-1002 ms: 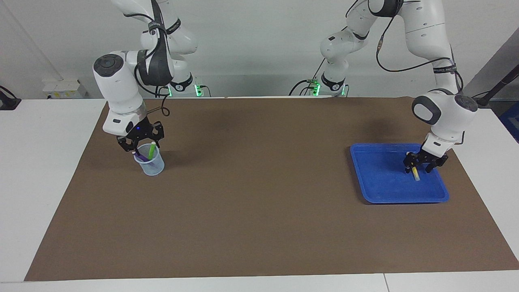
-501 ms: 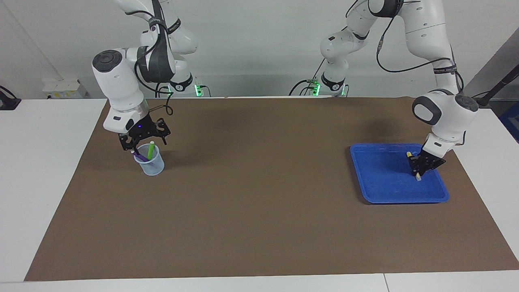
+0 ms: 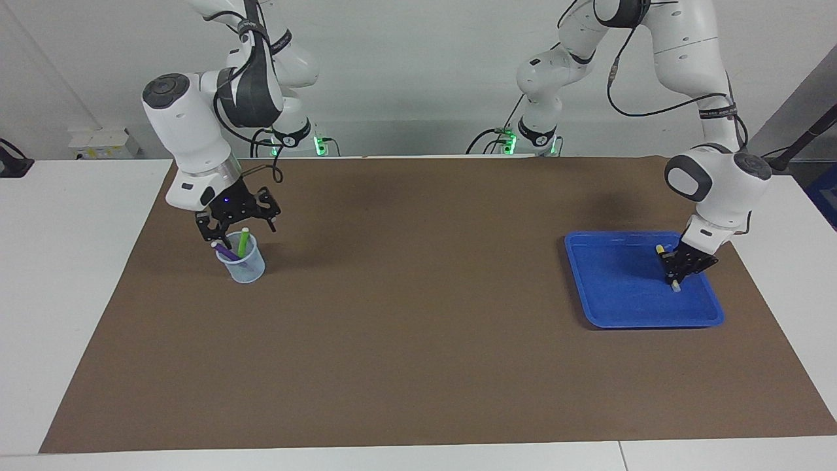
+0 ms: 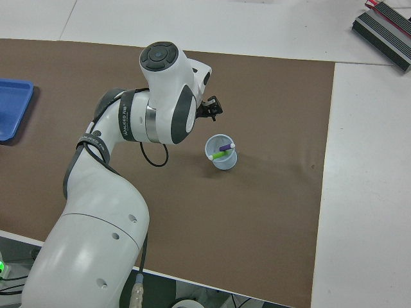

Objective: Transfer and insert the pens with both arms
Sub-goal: 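Raise the right gripper from the cup while the left gripper grasps yellow pen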

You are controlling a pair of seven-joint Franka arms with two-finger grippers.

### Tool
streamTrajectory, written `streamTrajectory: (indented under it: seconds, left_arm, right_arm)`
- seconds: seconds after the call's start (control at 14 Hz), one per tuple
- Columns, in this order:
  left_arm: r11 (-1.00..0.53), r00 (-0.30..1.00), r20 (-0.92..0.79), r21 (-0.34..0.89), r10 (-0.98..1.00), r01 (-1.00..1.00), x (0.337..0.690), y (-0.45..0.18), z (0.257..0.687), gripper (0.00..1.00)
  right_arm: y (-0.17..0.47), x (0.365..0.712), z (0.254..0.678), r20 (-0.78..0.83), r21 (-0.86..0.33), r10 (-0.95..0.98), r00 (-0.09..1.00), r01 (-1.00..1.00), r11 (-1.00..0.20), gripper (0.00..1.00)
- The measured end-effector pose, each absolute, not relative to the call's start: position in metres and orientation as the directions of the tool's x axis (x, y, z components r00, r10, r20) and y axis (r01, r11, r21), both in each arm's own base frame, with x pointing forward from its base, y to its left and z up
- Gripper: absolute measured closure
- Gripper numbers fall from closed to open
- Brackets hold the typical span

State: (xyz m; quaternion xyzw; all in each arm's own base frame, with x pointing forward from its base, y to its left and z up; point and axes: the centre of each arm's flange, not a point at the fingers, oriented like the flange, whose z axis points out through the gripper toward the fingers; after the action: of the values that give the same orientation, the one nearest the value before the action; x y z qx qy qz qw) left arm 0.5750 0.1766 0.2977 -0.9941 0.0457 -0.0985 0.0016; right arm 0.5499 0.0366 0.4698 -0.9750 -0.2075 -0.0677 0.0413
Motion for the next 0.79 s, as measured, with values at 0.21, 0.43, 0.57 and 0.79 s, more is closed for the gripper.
streamTrajectory:
  seconds: [0.21, 0.43, 0.57, 0.79]
  left_arm:
    - [-0.998, 0.98, 0.19, -0.002, -0.058, -0.059, 0.575, 0.177, 0.298, 0.83]
    - [-0.991, 0.982, 0.144, 0.076, 0.118, 0.108, 0.58, 0.175, 0.306, 0.83]
    - [-0.958, 0.956, 0.131, 0.159, 0.261, 0.24, 0.585, 0.172, 0.313, 0.83]
    - [-0.884, 0.897, 0.103, 0.25, 0.43, 0.395, 0.587, 0.168, 0.315, 0.83]
  right_arm:
    - [0.081, 0.553, 0.492, 0.188, -0.098, 0.313, 0.931, 0.335, -0.937, 0.0]
    - [0.109, 0.551, 0.501, 0.19, -0.171, 0.193, 0.963, 0.226, -0.959, 0.0]
    - [0.114, 0.55, 0.502, 0.179, -0.223, 0.116, 0.977, 0.155, -0.962, 0.0]
    - [0.118, 0.549, 0.502, 0.162, -0.263, 0.051, 0.985, 0.093, -0.96, 0.0]
